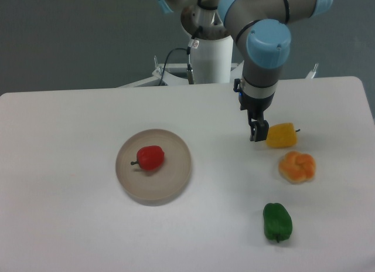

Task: Pick up the red pepper from the plate
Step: 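Move the open gripper over to the red pepper on the plate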

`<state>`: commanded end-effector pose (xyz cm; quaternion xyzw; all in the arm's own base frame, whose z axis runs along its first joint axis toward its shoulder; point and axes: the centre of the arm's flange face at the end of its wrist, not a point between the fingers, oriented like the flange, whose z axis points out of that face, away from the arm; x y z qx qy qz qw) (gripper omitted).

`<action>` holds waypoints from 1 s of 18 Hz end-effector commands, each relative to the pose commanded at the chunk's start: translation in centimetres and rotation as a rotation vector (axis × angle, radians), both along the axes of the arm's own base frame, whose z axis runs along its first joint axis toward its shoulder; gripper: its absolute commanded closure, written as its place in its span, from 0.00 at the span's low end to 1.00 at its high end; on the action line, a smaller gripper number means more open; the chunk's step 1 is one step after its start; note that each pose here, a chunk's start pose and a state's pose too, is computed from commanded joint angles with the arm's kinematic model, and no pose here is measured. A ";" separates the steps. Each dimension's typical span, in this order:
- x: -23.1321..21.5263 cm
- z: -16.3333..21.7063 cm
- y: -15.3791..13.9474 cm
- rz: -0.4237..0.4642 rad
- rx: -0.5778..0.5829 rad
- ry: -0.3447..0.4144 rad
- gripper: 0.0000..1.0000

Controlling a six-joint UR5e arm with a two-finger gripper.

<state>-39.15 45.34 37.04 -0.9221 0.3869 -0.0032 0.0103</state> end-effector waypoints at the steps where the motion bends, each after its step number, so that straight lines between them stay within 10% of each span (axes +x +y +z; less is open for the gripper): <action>1: 0.0 -0.1 0.0 0.000 -0.001 -0.001 0.00; 13: 9.3 -2.0 5.6 -0.074 -0.008 -0.055 0.00; 18: 15.1 -6.8 12.3 0.075 0.013 -0.033 0.00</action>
